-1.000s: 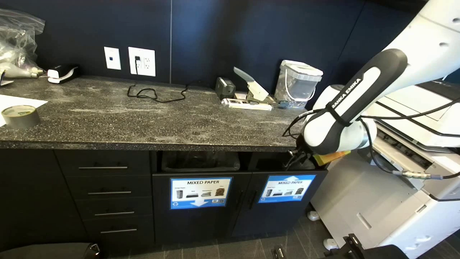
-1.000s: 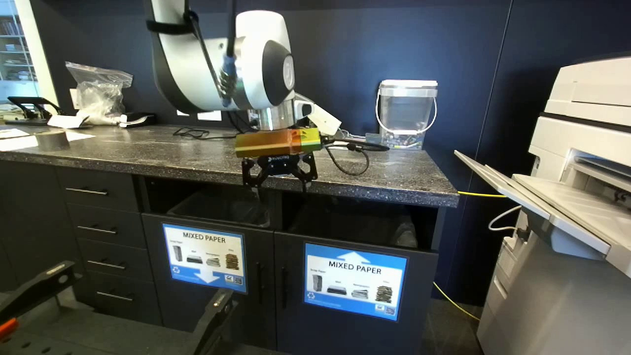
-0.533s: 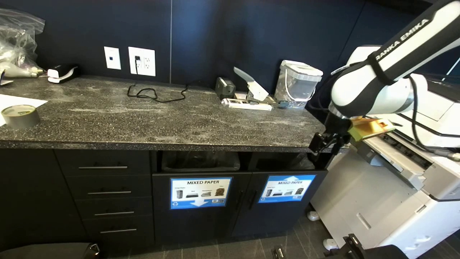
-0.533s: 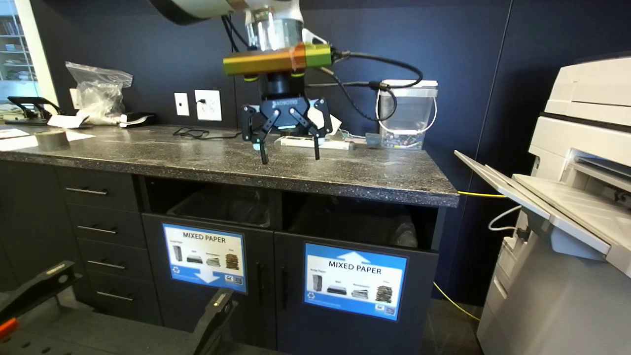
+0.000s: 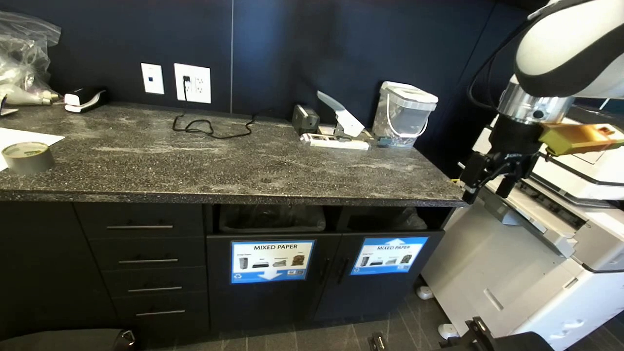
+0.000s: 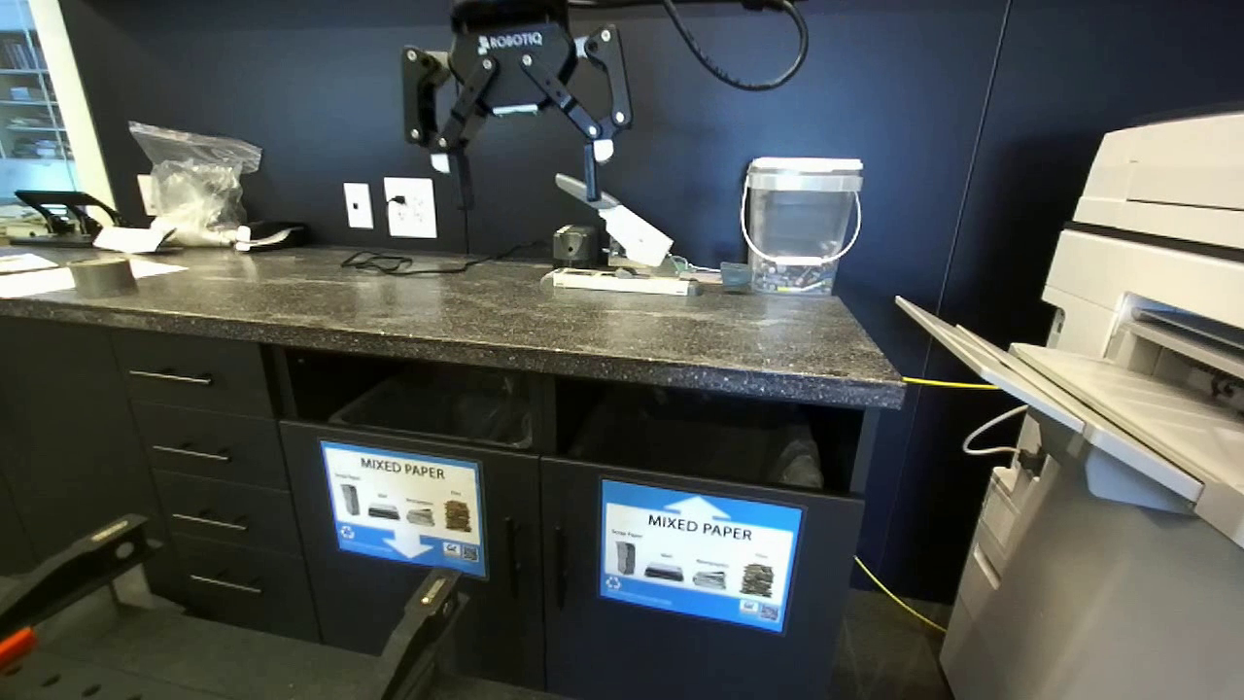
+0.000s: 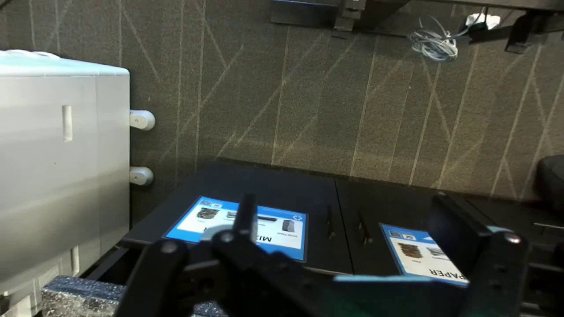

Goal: Pick up the papers on the counter and throw them in the bin

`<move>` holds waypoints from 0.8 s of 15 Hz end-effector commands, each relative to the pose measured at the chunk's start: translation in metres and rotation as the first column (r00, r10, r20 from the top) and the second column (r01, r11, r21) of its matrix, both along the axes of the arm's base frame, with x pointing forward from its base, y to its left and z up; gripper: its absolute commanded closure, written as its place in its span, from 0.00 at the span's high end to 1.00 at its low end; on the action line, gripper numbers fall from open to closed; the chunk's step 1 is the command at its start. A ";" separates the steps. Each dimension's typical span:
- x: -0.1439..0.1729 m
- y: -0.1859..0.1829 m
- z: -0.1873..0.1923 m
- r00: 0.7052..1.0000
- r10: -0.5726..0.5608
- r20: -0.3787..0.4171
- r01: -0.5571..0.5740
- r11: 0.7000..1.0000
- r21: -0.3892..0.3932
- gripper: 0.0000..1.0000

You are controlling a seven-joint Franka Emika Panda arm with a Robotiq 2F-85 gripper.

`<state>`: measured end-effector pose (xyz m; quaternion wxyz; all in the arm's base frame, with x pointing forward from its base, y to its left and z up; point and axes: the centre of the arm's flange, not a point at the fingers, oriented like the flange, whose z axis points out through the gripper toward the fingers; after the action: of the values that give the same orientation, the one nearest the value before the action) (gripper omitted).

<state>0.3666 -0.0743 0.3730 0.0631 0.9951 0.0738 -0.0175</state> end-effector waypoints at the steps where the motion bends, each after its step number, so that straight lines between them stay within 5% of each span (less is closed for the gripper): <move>1: -0.048 0.024 0.038 0.991 -0.105 0.079 0.104 0.994 0.016 1.00; 6: -0.064 0.042 0.056 0.972 -0.188 0.139 0.191 0.982 -0.005 1.00; 12: -0.043 0.031 0.057 0.979 -0.171 0.111 0.173 0.985 -0.013 1.00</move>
<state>0.3234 -0.0432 0.4301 0.0764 0.9965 -0.0163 0.0310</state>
